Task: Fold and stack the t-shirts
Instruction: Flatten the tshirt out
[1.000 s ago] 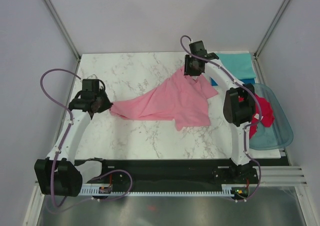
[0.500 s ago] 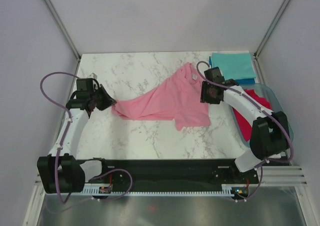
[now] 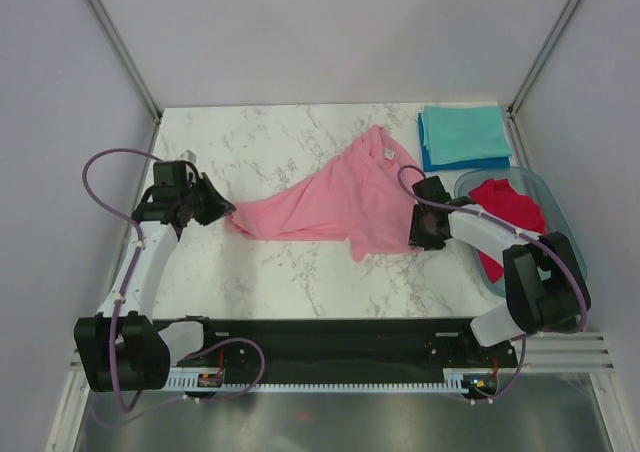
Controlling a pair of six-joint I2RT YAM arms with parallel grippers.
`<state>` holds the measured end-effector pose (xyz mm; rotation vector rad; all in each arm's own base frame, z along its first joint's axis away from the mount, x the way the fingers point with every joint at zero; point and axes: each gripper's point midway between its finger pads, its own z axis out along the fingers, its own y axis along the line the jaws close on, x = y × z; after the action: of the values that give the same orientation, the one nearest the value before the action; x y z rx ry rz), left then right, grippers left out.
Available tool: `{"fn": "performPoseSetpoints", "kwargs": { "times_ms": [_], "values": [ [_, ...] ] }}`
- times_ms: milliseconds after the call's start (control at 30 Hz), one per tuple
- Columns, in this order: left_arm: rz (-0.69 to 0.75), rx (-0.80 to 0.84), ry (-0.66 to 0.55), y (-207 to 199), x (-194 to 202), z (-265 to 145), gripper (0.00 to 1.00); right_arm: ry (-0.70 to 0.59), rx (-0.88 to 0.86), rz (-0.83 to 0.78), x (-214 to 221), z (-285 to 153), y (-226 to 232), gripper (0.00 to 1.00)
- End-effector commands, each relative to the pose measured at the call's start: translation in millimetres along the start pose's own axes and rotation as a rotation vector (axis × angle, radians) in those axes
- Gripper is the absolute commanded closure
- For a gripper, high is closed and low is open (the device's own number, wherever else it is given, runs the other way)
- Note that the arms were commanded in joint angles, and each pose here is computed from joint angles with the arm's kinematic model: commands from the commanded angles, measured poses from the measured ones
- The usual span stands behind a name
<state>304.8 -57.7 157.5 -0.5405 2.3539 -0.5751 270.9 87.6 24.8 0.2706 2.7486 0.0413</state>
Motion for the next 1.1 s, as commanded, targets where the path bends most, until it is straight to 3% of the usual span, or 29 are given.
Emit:
{"fn": "performPoseSetpoints", "kwargs": {
  "times_ms": [0,33,100,133,433,467,500,600,800,1067],
  "values": [
    [-0.005,0.043,-0.045,-10,-8,-6,0.98,-0.101,-0.068,0.032,-22,-3,13,0.58],
    [-0.003,0.041,-0.047,-11,-9,-8,0.98,-0.111,-0.081,0.029,-25,-6,16,0.71],
    [-0.001,0.036,-0.059,-11,-11,-10,0.98,-0.147,-0.099,0.012,-34,-16,19,0.85],
    [0.003,0.034,-0.072,-12,-15,-13,0.98,-0.167,-0.113,0.007,-41,-23,22,1.00],
    [0.025,0.007,-0.167,-15,-29,-40,0.98,-0.312,-0.143,0.073,-65,-104,15,1.00],
    [0.026,0.013,-0.161,-16,-27,-40,0.98,-0.327,-0.169,0.075,-67,-105,19,0.98],
    [0.022,0.020,-0.155,-17,-25,-39,0.98,-0.299,-0.177,0.073,-57,-96,20,0.84],
    [0.014,0.041,-0.119,-16,-13,-36,0.98,-0.243,-0.181,0.079,-42,-72,22,0.67],
    [0.018,0.050,-0.088,-13,-3,-32,0.98,-0.204,-0.115,0.054,-33,-39,13,0.55],
    [0.014,0.053,-0.076,-13,-2,-26,0.98,-0.153,-0.087,0.046,-17,1,10,0.52]
  ]
}}
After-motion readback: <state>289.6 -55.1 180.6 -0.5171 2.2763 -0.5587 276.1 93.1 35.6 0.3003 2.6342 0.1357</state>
